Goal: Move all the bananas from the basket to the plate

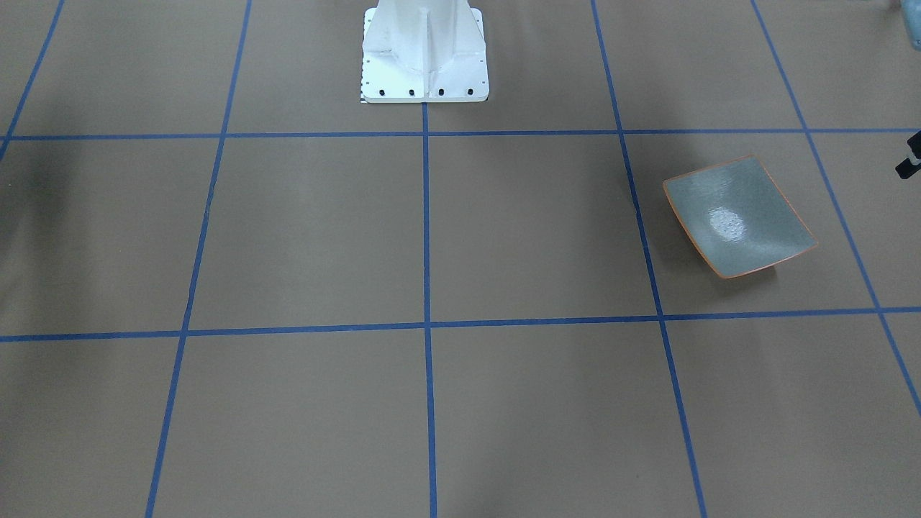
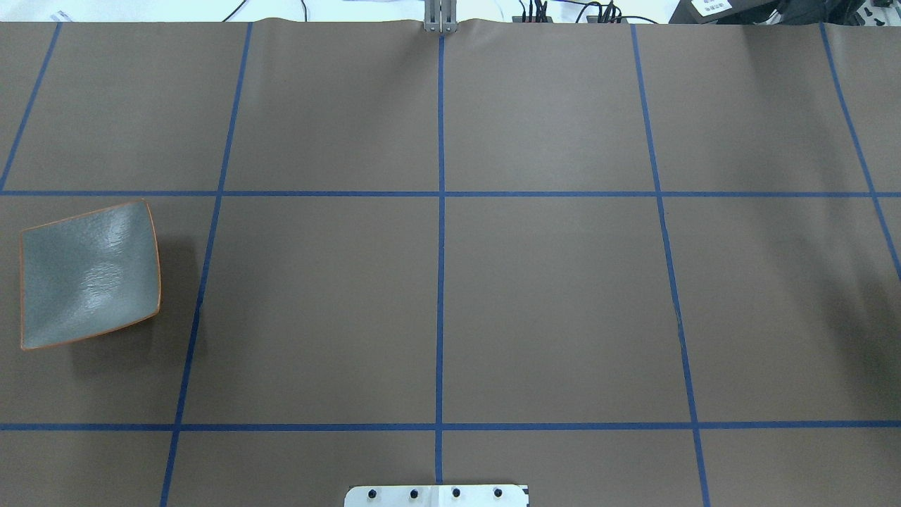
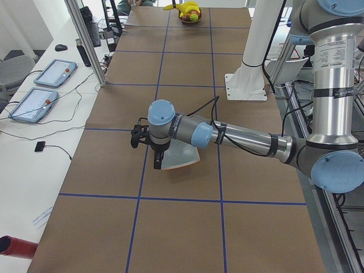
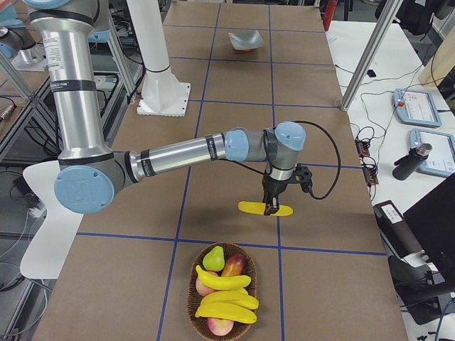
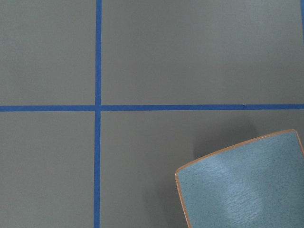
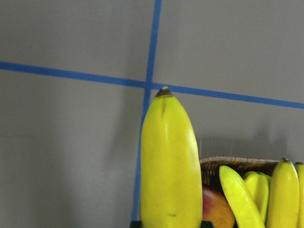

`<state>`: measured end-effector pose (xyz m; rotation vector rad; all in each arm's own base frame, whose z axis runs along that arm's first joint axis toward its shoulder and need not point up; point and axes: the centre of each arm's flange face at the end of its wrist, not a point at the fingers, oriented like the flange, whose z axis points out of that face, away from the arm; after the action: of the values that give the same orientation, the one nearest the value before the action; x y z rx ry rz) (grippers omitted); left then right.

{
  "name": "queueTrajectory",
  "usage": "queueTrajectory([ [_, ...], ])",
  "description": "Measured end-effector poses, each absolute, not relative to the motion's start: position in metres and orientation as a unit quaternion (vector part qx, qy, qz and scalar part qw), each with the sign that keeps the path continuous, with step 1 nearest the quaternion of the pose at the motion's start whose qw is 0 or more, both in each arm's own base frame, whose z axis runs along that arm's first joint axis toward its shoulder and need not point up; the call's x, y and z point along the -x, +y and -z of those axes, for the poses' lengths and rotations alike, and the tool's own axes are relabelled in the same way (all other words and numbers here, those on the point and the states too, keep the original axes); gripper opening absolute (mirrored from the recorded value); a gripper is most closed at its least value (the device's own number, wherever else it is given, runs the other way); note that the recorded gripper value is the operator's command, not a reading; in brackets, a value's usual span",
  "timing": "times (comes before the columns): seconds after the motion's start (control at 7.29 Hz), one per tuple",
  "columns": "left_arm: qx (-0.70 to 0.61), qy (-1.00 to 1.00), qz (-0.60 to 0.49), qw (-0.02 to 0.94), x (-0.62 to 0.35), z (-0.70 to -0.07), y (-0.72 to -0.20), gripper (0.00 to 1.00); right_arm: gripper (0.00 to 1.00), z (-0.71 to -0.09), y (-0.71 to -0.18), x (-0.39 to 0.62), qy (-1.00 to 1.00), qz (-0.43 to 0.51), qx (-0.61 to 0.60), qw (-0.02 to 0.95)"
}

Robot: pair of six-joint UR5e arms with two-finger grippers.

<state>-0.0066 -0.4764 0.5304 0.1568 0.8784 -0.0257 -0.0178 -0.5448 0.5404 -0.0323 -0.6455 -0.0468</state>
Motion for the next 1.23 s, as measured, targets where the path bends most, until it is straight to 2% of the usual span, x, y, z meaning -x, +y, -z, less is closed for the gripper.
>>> queueTrajectory([
  [0.55,-0.088,0.454,0.030,0.886,-0.052,-0.452,-0.534,1.00,0.00,-0.385,-0.582,0.192,-0.421,-0.036,-0.026,0.906],
  [0.82,-0.079,0.487,0.035,0.869,-0.109,-0.396,-0.564,1.00,0.00,-0.316,-0.571,0.264,-0.484,-0.051,-0.041,0.873],
  [1.23,-0.071,0.550,0.016,0.832,-0.208,-0.321,-0.563,1.00,0.00,-0.238,-0.548,0.319,-0.568,-0.063,-0.066,0.818],
])
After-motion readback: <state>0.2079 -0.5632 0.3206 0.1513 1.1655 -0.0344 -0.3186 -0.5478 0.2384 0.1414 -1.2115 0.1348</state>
